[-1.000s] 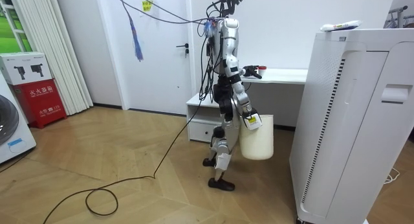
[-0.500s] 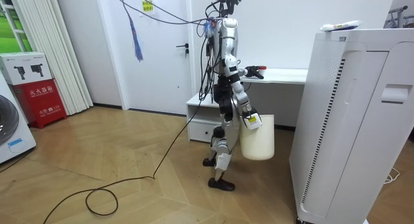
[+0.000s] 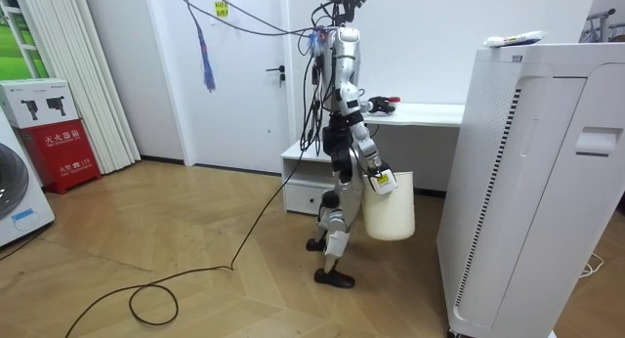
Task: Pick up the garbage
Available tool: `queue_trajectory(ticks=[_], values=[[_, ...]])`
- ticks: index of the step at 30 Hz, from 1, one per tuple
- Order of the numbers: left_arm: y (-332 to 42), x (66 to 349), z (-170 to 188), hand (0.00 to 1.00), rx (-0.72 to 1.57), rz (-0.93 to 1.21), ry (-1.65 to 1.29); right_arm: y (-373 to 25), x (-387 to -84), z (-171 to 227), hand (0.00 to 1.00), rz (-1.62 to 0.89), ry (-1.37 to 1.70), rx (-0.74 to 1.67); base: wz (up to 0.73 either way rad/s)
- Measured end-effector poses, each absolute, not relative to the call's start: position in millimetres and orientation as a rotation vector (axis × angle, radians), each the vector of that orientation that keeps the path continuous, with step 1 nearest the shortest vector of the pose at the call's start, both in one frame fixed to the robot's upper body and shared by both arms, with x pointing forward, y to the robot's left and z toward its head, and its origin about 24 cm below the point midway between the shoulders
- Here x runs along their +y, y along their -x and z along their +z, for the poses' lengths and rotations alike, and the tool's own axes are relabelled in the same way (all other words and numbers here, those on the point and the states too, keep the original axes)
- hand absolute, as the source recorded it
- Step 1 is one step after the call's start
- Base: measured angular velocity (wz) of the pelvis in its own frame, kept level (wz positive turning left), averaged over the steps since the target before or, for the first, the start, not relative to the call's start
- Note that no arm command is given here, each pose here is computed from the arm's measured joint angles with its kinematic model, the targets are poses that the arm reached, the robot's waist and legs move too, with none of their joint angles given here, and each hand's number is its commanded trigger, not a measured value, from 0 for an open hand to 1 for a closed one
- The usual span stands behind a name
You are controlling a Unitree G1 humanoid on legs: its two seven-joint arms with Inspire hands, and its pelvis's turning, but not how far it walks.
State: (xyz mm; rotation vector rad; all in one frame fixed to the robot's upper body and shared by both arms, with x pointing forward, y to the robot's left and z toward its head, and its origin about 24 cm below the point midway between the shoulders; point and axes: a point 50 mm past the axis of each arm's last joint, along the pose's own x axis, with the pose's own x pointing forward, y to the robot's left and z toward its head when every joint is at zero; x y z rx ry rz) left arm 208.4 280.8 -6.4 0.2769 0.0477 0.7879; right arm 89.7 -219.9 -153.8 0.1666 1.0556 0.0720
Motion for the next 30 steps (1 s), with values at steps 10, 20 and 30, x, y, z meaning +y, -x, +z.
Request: queue_trajectory(ticks=[10,20,30], values=[[-209,277,-10,1.00,0.070,0.784,-0.237,-92,-219,-153,1.00,0.072,-0.159,1.049,-0.01],[-233,217,-15,1.00,0.080,0.402,-0.197,-101,-213,-151,1.00,0.105,-0.146,1.020,-0.10],[-241,171,0,1.00,0.021,0.038,-0.202,-146,-206,-136,1.00,0.206,-0.049,0.908,-0.38]])
